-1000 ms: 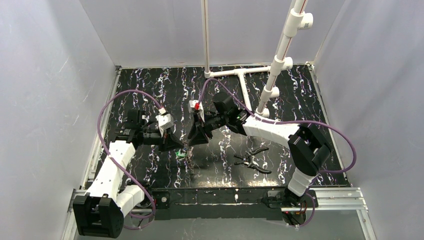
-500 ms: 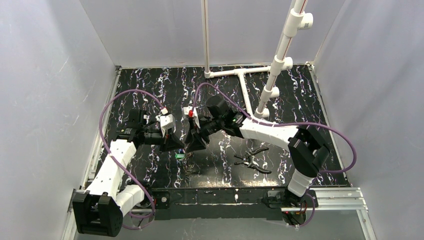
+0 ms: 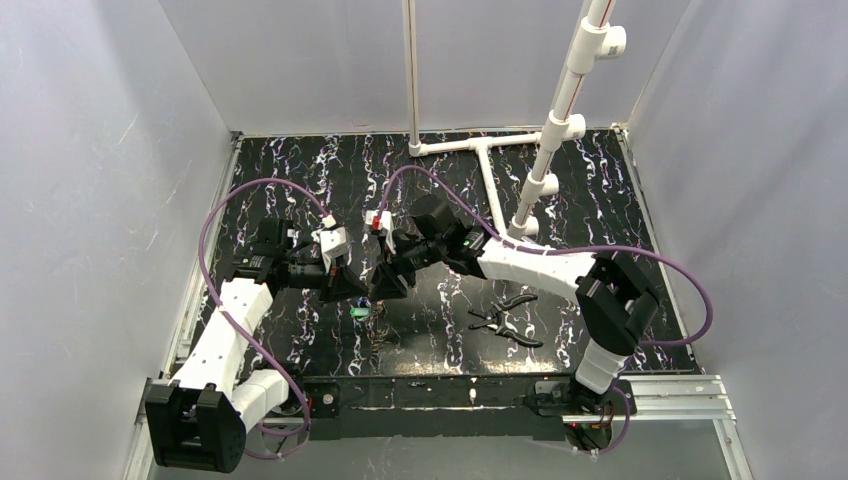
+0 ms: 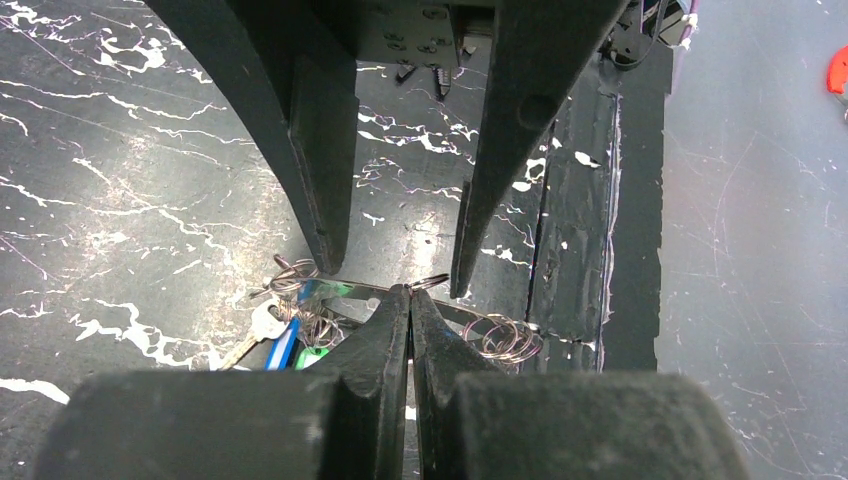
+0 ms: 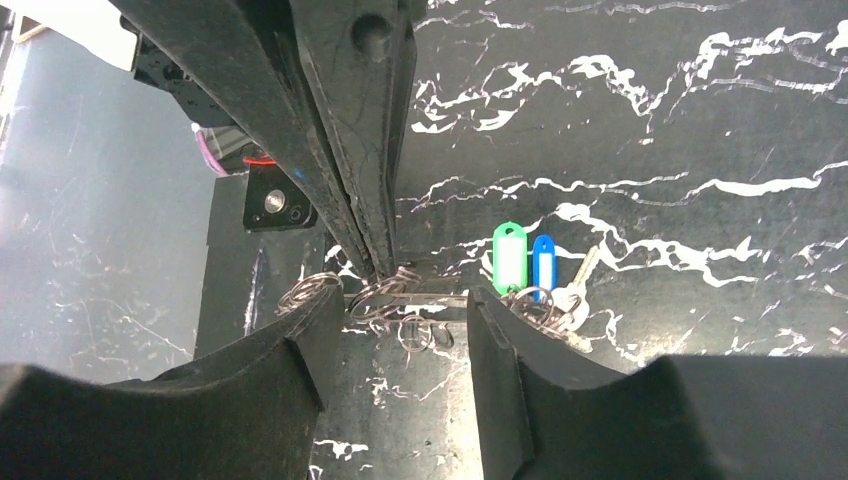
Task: Remove the keys from the keyring
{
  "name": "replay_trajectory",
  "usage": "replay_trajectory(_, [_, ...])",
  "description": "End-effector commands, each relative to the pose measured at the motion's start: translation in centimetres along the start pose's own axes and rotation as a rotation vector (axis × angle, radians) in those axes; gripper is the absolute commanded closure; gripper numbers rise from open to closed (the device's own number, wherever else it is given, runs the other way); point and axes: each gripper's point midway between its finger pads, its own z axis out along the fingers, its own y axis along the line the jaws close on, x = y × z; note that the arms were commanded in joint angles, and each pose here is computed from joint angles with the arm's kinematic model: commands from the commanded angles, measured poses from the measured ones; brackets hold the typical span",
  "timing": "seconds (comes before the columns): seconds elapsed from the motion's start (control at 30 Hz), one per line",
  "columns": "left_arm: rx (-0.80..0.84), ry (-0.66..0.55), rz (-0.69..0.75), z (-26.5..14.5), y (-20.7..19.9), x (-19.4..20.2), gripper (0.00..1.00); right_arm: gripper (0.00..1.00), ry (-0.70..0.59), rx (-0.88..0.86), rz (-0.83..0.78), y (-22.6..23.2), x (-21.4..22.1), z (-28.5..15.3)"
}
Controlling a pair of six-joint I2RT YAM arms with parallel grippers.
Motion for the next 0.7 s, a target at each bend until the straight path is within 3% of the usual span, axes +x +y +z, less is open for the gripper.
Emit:
replay_trajectory(0.0, [0.006, -0.017, 0.021, -0.1, -0.1, -1.1, 1.0, 0.41, 0.01, 0.059, 0.03, 0.7, -1.1, -0.7])
replay_trajectory(0.13, [0.005, -0.018, 0.019, -0.1, -0.1, -1.1, 1.0, 0.42, 0.032, 0.076, 0.024, 1.1, -0.9, -0.4])
replay_trajectory(0.33, [-0.002, -0.02, 0.024, -0.2, -0.2, -1.2, 1.0, 0.52, 0.04, 0.11, 0.02, 0.8, -1.3, -0.1])
replay_trajectory(0.53, [-0.001, -0.018, 0.02, -0.3, -0.3, -1.1, 1.0, 0.47, 0.028, 0.111, 0.01, 1.0, -2.5, -0.4])
replay_trajectory(0.67, [0.001, -0.021, 0.021, -0.3, -0.3, -1.3, 1.0, 0.51, 0.03, 0.113, 0.012, 1.0, -2.6, -0.4])
